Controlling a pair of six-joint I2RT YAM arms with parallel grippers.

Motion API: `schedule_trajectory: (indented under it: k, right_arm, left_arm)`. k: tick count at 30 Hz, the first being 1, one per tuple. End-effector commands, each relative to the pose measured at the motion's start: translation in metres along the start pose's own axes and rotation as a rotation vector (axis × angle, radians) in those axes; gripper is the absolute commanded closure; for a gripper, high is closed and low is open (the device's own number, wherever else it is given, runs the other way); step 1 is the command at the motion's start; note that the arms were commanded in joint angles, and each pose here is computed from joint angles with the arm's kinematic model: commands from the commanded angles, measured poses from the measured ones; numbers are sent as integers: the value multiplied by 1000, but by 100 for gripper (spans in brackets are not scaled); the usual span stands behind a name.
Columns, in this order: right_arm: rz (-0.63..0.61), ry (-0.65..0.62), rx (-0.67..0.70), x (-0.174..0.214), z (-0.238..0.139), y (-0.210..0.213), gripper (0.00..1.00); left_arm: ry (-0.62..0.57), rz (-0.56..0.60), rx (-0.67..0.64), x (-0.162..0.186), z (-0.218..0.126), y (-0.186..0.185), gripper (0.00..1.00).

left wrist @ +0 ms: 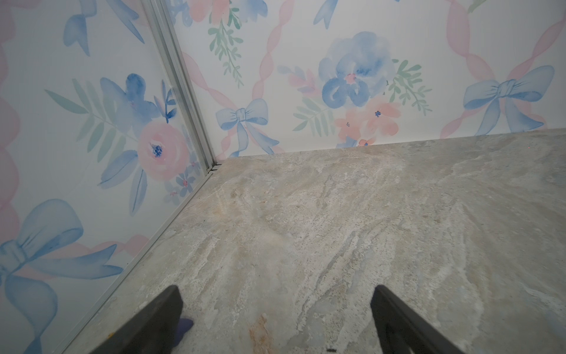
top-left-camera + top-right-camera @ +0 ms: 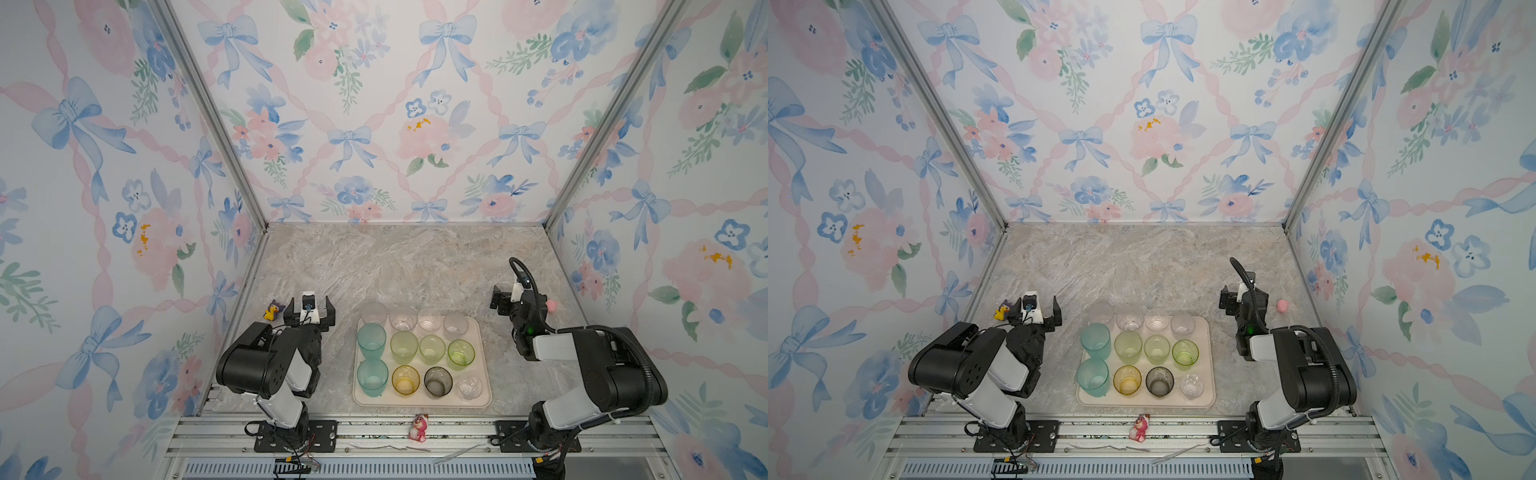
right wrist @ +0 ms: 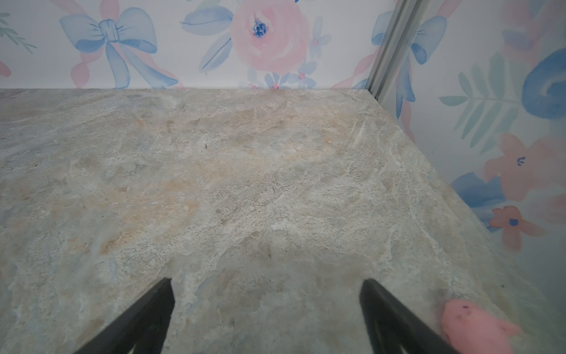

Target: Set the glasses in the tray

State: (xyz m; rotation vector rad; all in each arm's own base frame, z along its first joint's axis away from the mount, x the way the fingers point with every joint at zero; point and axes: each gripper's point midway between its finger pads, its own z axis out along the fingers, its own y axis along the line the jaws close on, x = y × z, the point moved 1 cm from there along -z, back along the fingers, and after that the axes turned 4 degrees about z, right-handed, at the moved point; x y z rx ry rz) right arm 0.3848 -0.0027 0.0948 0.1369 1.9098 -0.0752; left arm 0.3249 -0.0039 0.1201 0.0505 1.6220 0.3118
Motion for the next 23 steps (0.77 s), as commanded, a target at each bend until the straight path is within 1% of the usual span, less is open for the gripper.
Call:
schedule_trajectory:
  k: [1,23]
  right_arm:
    - [0,-19,-3,-8,2,0,3]
    - [1,-19,-2,-8,2,0,3]
  left_arm:
    - [-74,-11,-4,-16,-2,2,2]
    - [-51,-13,-2,-14,3,1,2]
